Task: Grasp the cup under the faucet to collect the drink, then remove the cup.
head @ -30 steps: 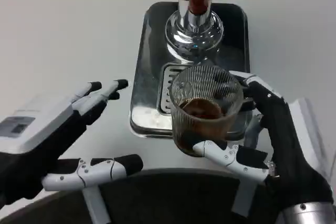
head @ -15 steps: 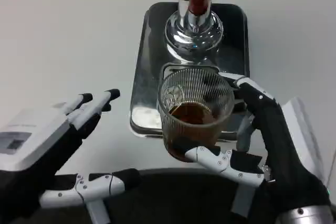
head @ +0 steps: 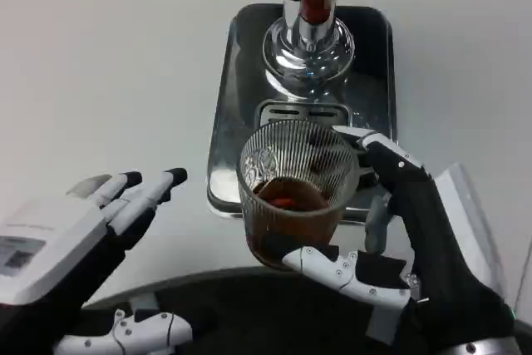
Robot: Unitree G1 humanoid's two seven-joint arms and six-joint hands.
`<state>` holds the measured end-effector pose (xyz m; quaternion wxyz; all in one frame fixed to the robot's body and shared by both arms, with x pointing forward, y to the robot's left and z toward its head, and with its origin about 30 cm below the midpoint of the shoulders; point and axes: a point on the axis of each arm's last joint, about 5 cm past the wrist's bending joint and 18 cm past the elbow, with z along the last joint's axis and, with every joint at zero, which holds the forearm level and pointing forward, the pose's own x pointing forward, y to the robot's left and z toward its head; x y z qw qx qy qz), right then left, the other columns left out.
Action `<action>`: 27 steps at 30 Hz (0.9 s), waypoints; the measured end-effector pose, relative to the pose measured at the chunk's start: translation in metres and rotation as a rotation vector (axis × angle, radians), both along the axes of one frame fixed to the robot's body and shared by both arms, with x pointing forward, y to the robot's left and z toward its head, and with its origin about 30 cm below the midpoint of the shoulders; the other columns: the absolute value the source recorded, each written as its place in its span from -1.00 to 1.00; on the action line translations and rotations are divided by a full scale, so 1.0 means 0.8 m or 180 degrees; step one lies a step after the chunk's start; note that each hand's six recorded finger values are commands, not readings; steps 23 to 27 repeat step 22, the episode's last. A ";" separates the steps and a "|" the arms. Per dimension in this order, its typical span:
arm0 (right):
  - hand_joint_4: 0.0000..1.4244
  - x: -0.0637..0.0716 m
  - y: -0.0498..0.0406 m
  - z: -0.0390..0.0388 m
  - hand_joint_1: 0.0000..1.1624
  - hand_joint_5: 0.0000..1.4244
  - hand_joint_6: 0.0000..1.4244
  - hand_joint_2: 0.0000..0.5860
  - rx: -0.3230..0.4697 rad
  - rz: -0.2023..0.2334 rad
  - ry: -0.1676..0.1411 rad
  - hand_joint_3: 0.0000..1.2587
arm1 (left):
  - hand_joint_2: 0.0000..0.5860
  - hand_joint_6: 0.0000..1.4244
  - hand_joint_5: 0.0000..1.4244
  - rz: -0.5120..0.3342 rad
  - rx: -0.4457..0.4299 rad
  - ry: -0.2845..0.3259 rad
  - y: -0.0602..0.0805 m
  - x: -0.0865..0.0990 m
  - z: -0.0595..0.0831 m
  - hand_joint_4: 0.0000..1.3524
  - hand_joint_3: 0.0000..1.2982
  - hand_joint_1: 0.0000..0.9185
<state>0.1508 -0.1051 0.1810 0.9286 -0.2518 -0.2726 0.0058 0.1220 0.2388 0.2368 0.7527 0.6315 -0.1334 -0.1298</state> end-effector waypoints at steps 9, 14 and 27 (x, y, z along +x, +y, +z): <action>0.09 -0.007 0.000 -0.0007 0.38 0.36 0.71 -0.15 -0.0017 0.0056 0.0040 0.11 | -0.63 -1.00 -1.00 0.0014 -0.0001 -0.0031 0.000 -0.001 0.001 -1.00 -1.00 -1.00; 0.10 -0.010 -0.001 0.0028 0.38 0.36 0.71 -0.15 -0.0002 0.0070 -0.0012 0.12 | -0.64 -1.00 -1.00 0.0012 -0.0002 -0.0040 0.000 -0.001 0.002 -1.00 -1.00 -1.00; 0.10 -0.010 -0.001 0.0038 0.38 0.36 0.71 -0.15 -0.0011 0.0096 -0.0035 0.13 | -0.64 -1.00 -1.00 0.0009 -0.0005 -0.0055 0.000 -0.001 0.002 -1.00 -1.00 -1.00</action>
